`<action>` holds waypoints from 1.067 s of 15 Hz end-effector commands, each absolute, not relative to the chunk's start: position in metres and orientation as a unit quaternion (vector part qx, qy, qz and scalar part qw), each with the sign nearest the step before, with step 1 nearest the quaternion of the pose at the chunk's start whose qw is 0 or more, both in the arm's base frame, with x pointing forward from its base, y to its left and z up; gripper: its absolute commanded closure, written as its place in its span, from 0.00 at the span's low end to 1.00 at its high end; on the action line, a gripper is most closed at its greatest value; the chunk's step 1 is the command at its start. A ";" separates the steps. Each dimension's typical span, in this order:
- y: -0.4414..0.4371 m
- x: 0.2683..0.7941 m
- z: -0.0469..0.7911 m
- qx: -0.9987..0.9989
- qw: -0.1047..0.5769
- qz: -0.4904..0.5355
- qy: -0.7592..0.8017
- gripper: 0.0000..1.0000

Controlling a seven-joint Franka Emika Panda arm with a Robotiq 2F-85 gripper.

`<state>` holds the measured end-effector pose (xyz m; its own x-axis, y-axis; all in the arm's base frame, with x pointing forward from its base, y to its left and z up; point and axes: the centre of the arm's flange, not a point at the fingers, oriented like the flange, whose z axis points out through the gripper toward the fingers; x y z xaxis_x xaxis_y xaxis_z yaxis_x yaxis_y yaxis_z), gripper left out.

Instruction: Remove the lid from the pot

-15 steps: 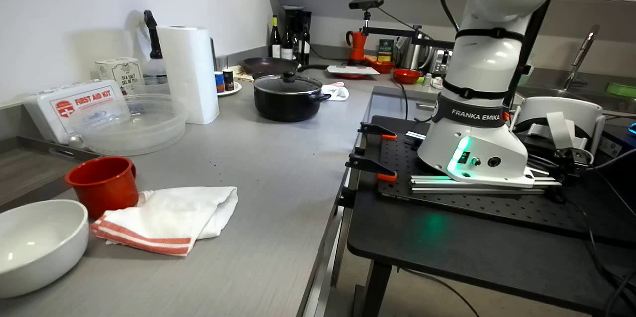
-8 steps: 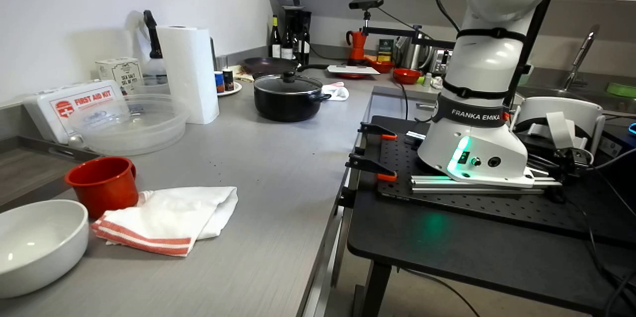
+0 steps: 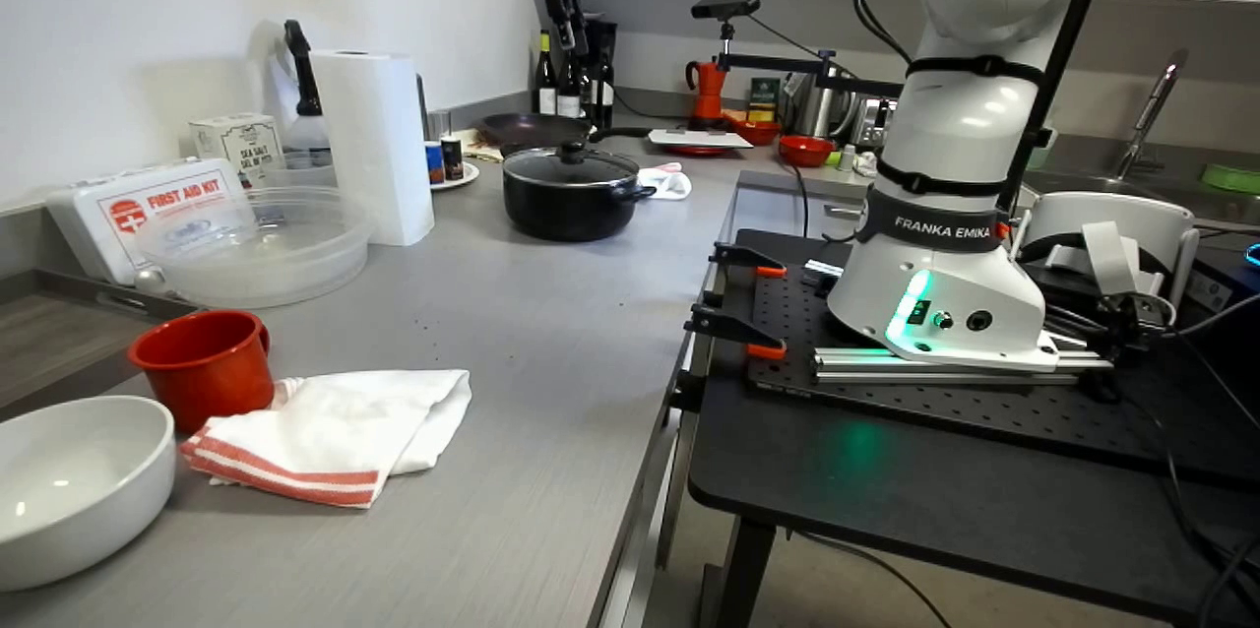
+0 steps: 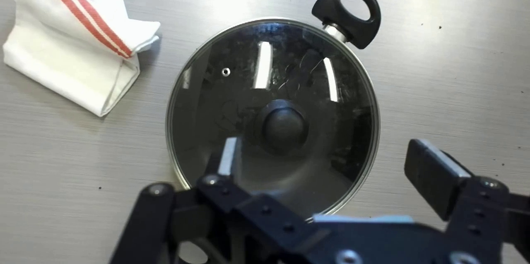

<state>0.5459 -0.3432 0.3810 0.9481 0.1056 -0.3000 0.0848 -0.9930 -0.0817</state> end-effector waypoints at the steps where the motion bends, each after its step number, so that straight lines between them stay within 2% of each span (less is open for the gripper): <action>1: -0.349 0.551 0.361 -0.988 0.025 0.143 -0.057 0.00; 16: -0.343 0.536 0.280 -0.983 0.037 0.166 -0.069 0.00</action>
